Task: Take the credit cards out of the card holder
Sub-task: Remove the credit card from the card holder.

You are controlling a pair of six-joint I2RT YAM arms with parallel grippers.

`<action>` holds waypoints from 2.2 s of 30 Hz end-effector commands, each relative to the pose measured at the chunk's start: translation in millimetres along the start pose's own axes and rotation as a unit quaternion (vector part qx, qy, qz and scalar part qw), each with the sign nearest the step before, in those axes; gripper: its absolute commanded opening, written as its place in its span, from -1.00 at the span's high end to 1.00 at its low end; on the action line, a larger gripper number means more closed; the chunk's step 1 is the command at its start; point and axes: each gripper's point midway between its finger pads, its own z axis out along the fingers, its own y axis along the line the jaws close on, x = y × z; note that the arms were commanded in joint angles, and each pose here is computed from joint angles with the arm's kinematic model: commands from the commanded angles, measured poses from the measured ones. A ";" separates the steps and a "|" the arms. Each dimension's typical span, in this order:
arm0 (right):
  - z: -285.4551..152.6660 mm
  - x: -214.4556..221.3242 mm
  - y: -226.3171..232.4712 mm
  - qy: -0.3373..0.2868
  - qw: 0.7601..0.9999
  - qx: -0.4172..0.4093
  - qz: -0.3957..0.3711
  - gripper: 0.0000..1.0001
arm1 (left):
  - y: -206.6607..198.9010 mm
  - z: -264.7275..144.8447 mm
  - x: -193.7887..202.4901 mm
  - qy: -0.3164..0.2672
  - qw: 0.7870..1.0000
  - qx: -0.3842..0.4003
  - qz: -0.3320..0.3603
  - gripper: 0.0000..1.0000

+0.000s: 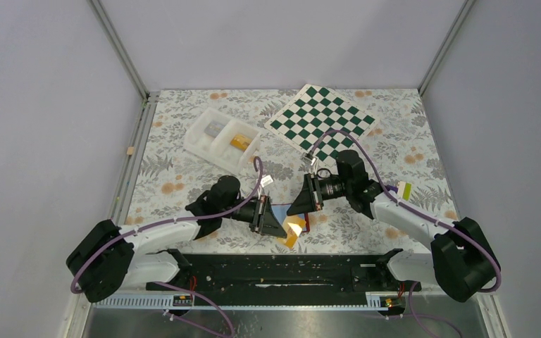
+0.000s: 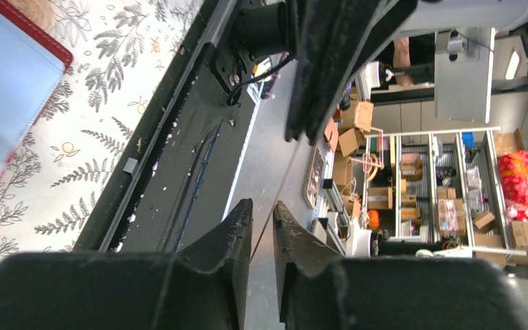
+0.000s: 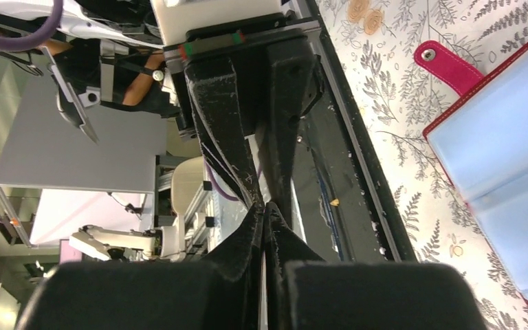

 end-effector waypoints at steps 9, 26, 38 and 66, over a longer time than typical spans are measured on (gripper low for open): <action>-8.9 -72.5 6.6 -0.245 0.965 -0.003 0.093 1.00 | -10.6 -37.9 -77.4 -0.204 0.979 -0.010 0.000 -0.10; -34.0 -92.5 3.2 -0.411 0.905 0.033 0.108 1.00 | -13.2 -48.4 -95.2 -0.298 0.953 0.044 -0.029 0.17; -17.7 -60.7 2.5 -0.319 0.945 0.045 0.057 0.65 | -25.8 -43.8 -88.3 -0.255 0.964 0.073 -0.018 1.00; -13.8 -60.8 19.0 -0.289 0.956 -0.021 0.047 1.00 | -14.0 -55.0 -90.1 -0.280 0.959 0.025 -0.029 -0.13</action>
